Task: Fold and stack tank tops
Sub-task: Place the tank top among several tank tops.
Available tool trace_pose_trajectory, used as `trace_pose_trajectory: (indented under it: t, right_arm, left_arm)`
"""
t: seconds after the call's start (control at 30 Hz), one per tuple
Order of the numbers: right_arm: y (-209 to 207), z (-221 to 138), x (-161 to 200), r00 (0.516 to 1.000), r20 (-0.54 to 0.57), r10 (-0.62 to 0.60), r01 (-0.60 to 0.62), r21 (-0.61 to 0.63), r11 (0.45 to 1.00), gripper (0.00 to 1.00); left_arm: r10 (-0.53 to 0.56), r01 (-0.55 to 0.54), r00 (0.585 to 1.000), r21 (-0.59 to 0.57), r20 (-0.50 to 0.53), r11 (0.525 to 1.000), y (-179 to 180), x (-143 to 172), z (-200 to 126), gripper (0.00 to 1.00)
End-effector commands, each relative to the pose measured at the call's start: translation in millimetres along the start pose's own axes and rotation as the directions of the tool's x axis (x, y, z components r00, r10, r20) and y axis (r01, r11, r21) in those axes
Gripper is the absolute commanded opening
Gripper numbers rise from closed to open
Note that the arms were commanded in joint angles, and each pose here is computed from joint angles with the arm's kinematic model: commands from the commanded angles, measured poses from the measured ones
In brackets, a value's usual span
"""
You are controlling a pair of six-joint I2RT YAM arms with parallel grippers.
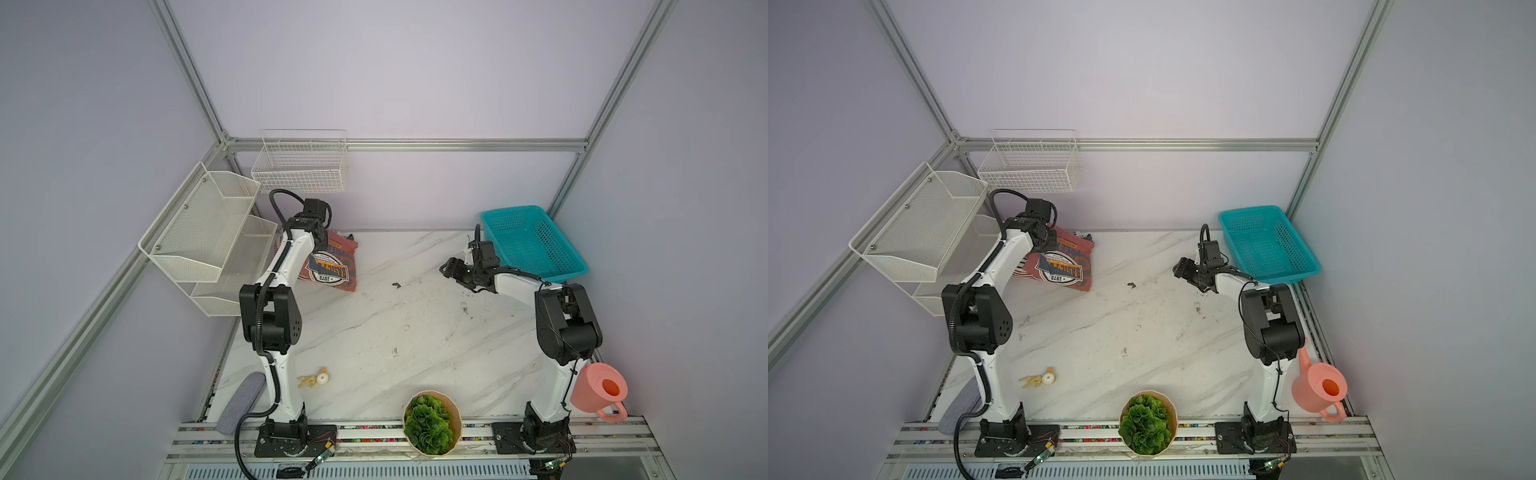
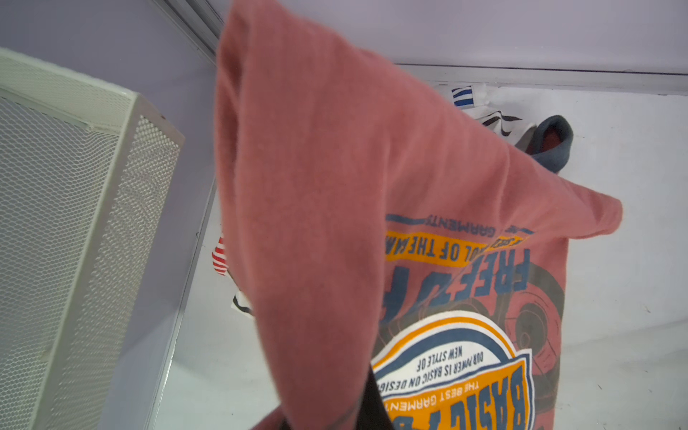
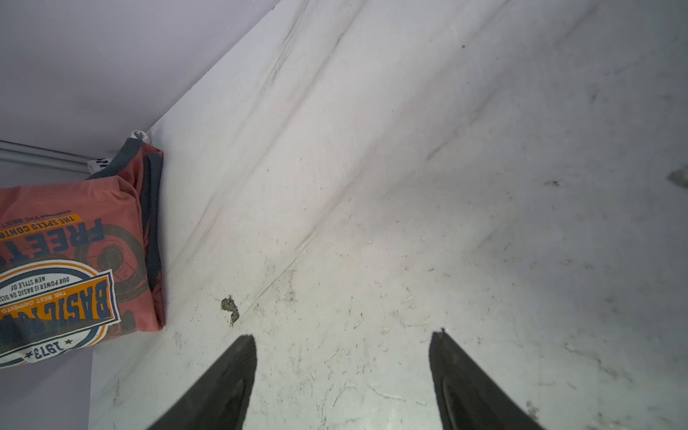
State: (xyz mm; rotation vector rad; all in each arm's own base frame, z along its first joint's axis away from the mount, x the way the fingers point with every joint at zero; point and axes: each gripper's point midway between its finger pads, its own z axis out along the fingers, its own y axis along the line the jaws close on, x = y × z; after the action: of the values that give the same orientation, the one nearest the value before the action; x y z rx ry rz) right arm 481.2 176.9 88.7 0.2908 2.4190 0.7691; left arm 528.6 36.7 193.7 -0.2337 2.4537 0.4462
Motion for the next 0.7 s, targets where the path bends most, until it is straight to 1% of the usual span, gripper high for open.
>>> trace_pose_trajectory:
  t: [0.0, 0.2, 0.43, 0.67]
  right_arm:
    - [2, 2, 1, 1.000, -0.001, 0.005, -0.005, -0.013, 1.000, 0.76]
    - [0, 4, 4, 1.000, -0.009, 0.008, -0.008, -0.011, 1.000, 0.76]
    - [0, 6, 7, 1.000, -0.016, 0.007, -0.008, -0.007, 1.000, 0.76]
    - [1, 5, 7, 1.000, -0.015, 0.007, -0.007, -0.002, 1.000, 0.76]
  left_arm:
    - [-0.040, 0.043, 0.994, -0.022, 0.098, 0.999, 26, -21, -22, 0.00]
    - [-0.054, 0.058, 0.994, -0.040, 0.090, 0.998, 39, -20, -12, 0.00]
    - [-0.053, 0.057, 0.996, -0.059, 0.069, 0.997, 44, -15, 10, 0.00]
    - [-0.070, 0.075, 0.996, -0.098, 0.057, 0.992, 57, -11, 30, 0.00]
